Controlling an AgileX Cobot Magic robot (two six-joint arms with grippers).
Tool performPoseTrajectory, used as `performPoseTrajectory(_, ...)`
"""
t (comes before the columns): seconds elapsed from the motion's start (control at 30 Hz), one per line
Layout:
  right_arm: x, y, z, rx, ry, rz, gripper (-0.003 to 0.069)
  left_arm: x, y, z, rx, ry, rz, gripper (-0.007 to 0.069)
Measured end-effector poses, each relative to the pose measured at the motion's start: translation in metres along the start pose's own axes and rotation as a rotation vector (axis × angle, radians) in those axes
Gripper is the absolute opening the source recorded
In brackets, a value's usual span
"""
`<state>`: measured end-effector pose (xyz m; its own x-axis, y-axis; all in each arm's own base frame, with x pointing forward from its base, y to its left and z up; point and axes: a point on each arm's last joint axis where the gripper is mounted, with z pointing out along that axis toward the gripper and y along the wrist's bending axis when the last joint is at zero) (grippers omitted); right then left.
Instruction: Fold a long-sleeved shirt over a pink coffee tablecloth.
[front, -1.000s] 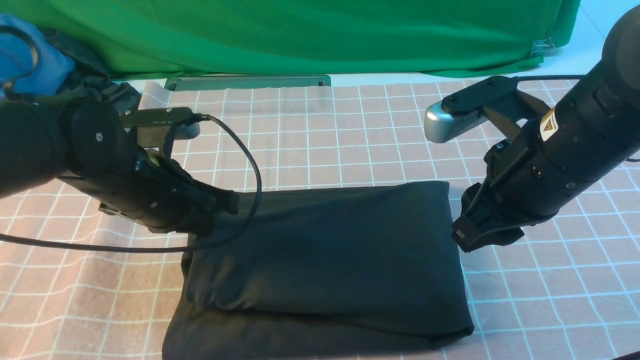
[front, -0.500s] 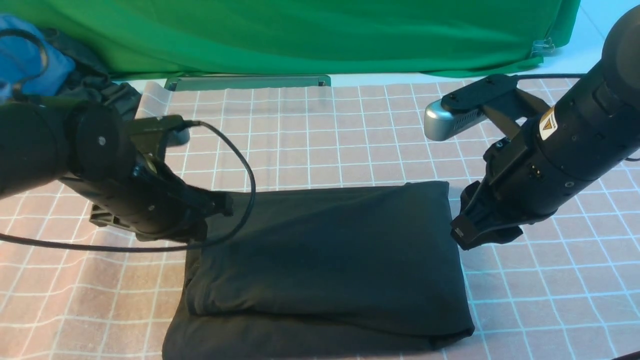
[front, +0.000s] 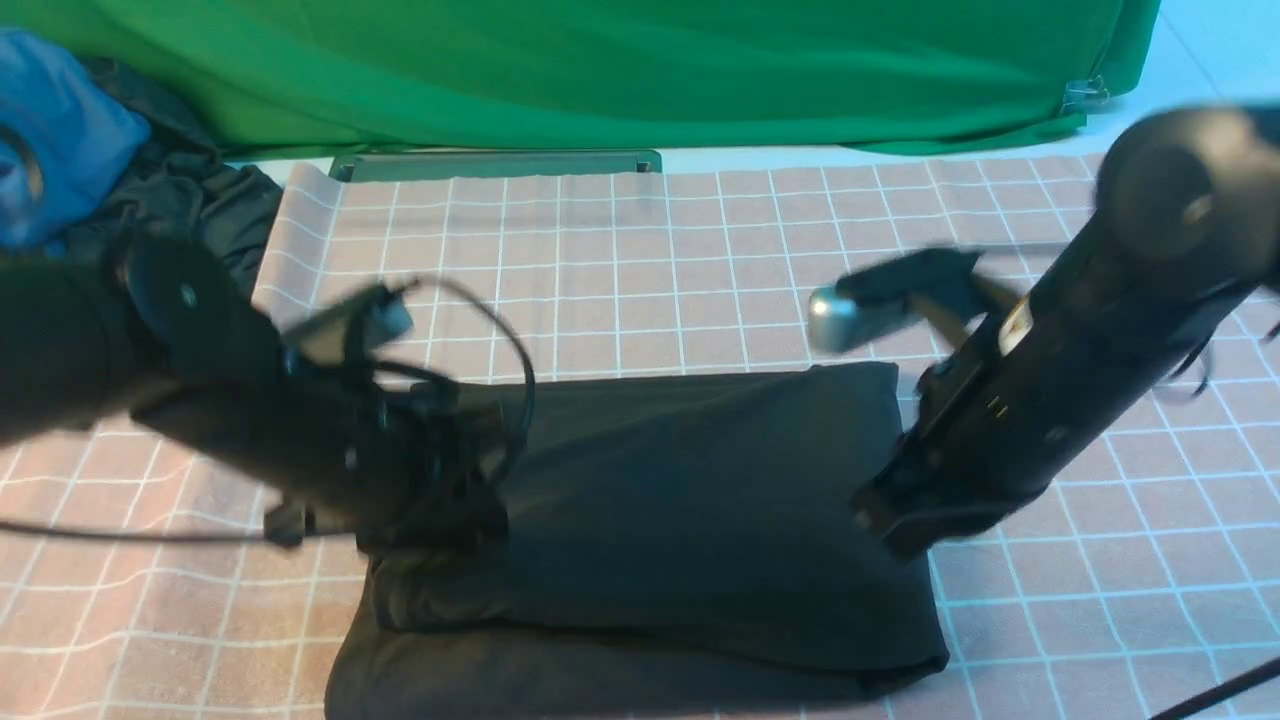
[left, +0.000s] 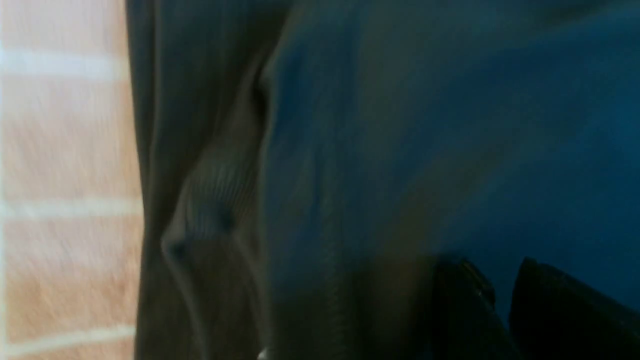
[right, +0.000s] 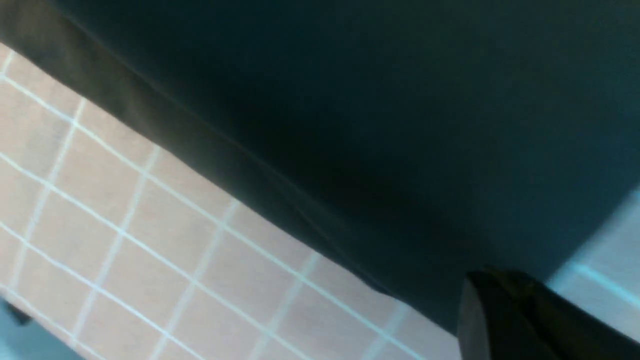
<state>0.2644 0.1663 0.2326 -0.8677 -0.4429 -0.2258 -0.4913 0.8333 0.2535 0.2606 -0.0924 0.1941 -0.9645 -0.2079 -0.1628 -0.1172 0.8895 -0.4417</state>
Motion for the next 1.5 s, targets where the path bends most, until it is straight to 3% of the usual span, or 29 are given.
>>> performPoseTrajectory(0.27, 0.0, 0.001, 0.039, -0.032, 0.068, 0.007, 0.0038, 0.016, 0.016, 0.014, -0.026, 0.005, -0.003, 0.0011)
performPoseTrajectory(0.5, 0.013, -0.012, 0.059, 0.053, 0.176, 0.022, 0.0038, 0.02, 0.025, 0.015, -0.113, 0.013, -0.036, 0.0011)
performPoseTrajectory(0.73, 0.021, -0.015, 0.062, 0.08, 0.177, 0.044, 0.0038, 0.02, 0.024, 0.009, -0.119, -0.001, -0.017, 0.0011)
performPoseTrajectory(0.93, 0.024, -0.01, 0.027, 0.109, 0.074, -0.01, 0.0038, 0.029, 0.012, -0.032, -0.07, -0.096, 0.067, 0.0011)
performPoseTrajectory(1.13, 0.044, 0.018, -0.092, 0.115, -0.406, -0.091, 0.0038, 0.061, -0.005, -0.106, 0.054, -0.306, 0.166, 0.0011)
performPoseTrajectory(1.27, 0.095, 0.035, -0.177, 0.111, -0.89, -0.149, 0.0038, 0.1, -0.009, -0.162, 0.173, -0.531, 0.238, 0.0013)
performPoseTrajectory(1.5, 0.185, 0.034, -0.215, 0.203, -1.425, -0.262, 0.0038, 0.162, 0.0, -0.214, 0.312, -0.803, 0.329, 0.0013)
